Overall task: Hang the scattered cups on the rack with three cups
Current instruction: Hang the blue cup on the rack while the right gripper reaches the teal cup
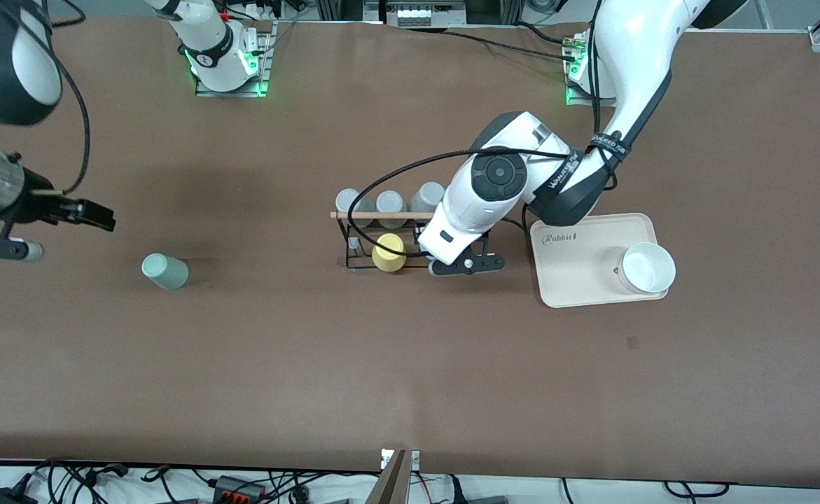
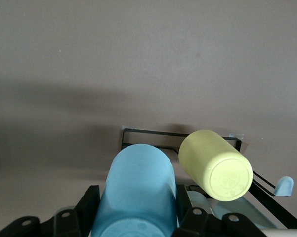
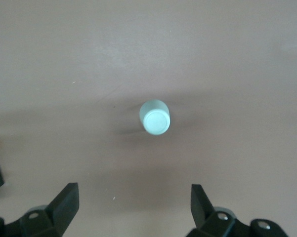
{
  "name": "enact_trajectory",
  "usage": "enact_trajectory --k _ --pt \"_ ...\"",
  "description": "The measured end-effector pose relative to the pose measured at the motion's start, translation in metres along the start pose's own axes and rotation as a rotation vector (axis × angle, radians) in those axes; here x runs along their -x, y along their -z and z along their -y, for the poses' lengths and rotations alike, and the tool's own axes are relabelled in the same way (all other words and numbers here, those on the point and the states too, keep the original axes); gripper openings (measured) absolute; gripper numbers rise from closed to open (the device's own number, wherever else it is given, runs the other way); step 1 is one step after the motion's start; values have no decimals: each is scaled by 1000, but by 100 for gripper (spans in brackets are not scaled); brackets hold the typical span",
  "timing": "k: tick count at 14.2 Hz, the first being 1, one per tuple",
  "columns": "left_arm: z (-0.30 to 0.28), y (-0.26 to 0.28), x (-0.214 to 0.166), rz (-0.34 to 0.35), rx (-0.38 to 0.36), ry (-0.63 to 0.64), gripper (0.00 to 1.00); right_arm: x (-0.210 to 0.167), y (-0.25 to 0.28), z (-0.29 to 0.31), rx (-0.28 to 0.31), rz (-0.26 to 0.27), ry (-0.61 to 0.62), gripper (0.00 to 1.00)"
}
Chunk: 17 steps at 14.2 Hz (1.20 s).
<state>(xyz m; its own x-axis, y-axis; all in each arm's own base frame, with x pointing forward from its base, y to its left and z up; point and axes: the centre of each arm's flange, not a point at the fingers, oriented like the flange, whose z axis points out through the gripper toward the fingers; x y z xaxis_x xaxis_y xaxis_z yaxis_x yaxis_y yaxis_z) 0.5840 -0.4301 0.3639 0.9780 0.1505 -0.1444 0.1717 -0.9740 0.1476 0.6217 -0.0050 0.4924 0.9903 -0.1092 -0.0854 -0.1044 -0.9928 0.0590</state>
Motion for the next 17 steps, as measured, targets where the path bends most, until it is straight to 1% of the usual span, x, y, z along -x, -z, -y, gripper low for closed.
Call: enact_trajectory --k 3,5,6,8,10,12,16,17 --pt "-10 -7 9 7 -4 3 67 -22 -68 4 8 20 41 100" --pt "-12 -11 9 8 -2 2 67 -32 -112 7 24 17 82 100" --pt "-12 -15 7 6 5 4 67 -34 -132 8 28 10 99 100" --pt "-13 -25 3 0 15 4 67 -34 -166 6 28 -19 127 100" --pt "-11 -36 -1 -27 -12 -15 67 -27 -197 2 23 -52 146 100" --pt "-9 -42 -4 -44 -35 -30 67 -17 -223 -1 22 -67 168 100" --pt "-15 -49 3 -64 -59 -62 67 -10 -247 -15 21 -62 196 100" --pt "-15 -50 2 -65 -61 -63 73 -10 -248 -16 21 -60 196 100"
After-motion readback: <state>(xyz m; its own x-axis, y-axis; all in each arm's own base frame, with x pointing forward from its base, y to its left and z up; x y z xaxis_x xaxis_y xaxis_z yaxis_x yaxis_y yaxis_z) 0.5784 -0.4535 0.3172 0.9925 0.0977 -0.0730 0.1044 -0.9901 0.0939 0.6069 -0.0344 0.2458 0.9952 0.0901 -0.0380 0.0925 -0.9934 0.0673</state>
